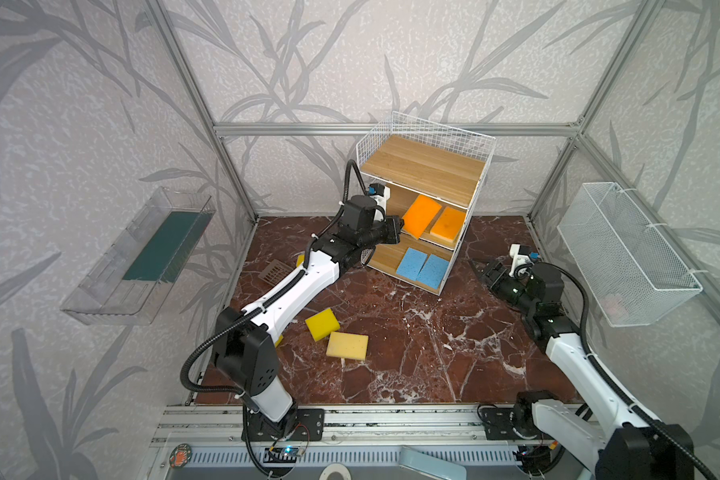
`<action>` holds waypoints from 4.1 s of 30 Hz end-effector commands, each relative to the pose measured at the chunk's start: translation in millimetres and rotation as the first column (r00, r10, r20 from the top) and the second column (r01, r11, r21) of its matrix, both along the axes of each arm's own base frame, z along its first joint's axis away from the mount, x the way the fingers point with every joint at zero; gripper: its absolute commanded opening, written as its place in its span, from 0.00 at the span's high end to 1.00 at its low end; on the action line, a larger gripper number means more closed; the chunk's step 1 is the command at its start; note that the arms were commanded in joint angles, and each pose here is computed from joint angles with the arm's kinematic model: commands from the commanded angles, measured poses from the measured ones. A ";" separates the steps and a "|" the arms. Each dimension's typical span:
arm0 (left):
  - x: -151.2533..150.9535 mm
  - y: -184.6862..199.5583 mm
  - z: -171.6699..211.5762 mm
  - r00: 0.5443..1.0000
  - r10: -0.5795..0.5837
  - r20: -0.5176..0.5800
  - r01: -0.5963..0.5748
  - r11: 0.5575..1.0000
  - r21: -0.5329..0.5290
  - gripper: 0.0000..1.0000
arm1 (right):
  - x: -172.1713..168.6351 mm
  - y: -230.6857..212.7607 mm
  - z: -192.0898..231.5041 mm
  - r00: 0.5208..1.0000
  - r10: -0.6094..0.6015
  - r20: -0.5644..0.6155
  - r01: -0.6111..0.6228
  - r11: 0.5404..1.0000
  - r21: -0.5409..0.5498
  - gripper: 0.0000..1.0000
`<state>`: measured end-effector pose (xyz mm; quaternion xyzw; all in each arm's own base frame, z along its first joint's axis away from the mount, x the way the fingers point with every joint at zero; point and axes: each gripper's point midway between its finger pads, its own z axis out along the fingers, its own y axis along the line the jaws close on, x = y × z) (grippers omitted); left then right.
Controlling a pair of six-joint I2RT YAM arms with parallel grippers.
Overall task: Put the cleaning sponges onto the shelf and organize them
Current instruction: 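Carry the orange sponge with the left gripper onto the middle shelf, then place the orange sponge beside the first one and open the left gripper, then withdraw the left gripper while the right gripper reaches the pale yellow sponge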
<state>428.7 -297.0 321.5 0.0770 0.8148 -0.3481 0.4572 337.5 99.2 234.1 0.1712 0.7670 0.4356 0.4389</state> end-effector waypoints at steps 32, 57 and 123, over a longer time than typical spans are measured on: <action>48.7 -18.0 -2.2 0.998 0.062 -0.033 -0.065 0.994 -0.089 1.00 | 4.7 2.9 -6.6 1.000 0.019 0.001 -0.019 0.999 0.027 0.17; 44.9 -27.1 -3.4 0.998 0.022 -0.060 -0.029 0.992 -0.122 0.62 | 4.8 6.0 -10.1 0.999 0.040 -0.015 -0.040 0.999 0.028 0.17; -198.5 238.0 -227.8 0.769 0.592 -0.243 -0.621 0.781 -0.062 0.43 | -137.7 317.2 -205.9 0.574 0.635 -0.517 -0.818 0.470 -0.332 0.53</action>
